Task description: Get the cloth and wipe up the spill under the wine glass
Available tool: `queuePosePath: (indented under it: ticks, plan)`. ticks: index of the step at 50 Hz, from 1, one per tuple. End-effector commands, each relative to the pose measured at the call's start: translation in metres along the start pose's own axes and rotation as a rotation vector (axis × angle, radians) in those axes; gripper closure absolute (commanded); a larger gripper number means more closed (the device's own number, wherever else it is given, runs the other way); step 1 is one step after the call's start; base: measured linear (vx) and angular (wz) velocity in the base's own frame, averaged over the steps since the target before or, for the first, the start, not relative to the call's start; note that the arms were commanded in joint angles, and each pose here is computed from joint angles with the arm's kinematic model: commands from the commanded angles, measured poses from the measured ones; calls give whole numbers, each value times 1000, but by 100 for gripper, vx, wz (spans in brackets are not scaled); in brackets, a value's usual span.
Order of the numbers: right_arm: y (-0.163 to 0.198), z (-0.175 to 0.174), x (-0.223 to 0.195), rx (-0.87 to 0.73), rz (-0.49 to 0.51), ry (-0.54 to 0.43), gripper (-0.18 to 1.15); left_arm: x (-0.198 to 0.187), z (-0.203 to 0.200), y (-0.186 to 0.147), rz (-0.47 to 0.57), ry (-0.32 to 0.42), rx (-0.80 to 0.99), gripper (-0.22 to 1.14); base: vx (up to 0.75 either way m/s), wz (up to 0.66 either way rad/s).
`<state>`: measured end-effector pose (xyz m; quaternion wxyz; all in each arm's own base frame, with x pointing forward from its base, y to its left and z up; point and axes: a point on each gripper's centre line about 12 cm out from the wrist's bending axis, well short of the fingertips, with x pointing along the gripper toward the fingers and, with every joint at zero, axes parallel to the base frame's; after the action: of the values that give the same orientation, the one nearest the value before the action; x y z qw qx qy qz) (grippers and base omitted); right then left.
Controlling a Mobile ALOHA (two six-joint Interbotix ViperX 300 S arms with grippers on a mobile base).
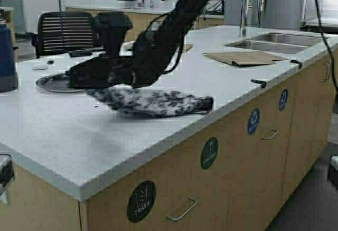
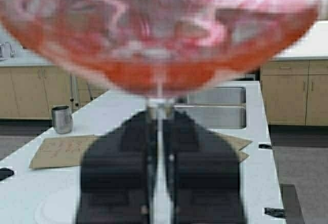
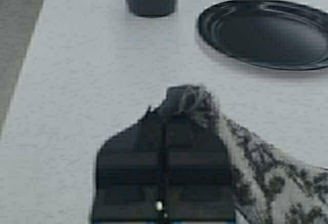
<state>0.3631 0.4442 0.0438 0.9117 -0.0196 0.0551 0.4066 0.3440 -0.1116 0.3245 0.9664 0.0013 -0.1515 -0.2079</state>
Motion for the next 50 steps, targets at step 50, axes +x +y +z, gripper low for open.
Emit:
queuePosePath:
  ticks: [50]
  plan:
    - [-145,-28,-60,74,-307,115,92,11,-129,-6,-40,114,-64,80,0,0]
